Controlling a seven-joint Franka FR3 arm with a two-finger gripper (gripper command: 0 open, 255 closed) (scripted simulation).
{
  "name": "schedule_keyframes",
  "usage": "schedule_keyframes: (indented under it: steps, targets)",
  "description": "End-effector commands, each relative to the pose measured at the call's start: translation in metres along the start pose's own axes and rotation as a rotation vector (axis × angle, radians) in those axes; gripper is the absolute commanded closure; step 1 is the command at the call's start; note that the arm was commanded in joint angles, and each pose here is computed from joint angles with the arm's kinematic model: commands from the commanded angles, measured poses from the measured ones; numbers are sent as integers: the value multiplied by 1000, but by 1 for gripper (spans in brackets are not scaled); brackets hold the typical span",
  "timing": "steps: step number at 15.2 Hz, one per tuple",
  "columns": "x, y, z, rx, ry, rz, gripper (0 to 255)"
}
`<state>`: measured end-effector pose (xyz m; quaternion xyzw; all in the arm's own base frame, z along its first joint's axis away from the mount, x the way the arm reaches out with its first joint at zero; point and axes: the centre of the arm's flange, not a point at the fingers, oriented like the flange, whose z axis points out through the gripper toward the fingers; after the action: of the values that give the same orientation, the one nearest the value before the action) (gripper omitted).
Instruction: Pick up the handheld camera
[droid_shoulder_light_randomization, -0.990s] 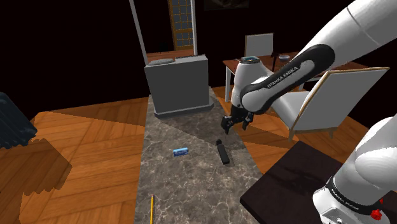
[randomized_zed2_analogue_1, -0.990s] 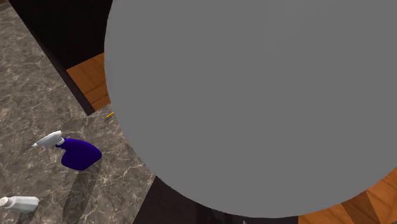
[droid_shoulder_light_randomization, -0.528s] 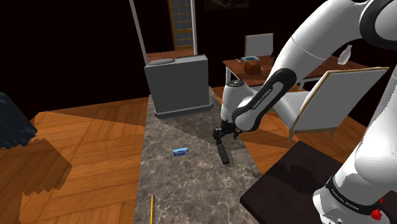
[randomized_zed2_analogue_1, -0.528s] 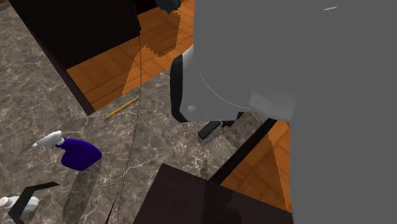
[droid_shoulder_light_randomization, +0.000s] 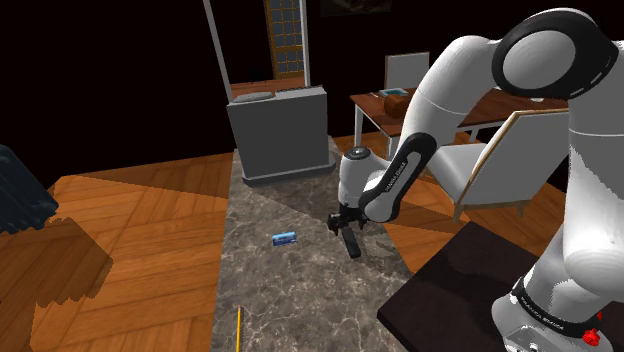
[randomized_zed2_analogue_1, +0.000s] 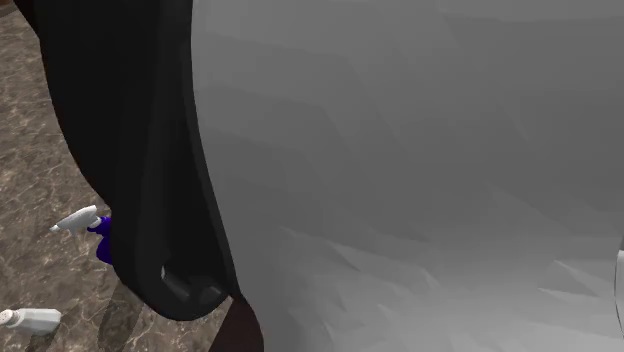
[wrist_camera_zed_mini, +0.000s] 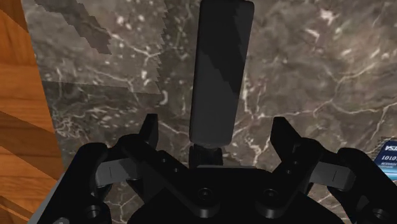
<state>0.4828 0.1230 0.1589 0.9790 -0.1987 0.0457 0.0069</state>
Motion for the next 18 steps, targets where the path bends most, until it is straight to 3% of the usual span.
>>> schedule_keyframes:
  steps: [1,5,6,15,18]
  targets:
    - [1,0,12,0,1,0,0]
    - [-1,0,25,0,1,0,0]
    - [-1,0,25,0,1,0,255]
    - [0,0,25,0,1,0,255]
    - [1,0,9,0,1,0,255]
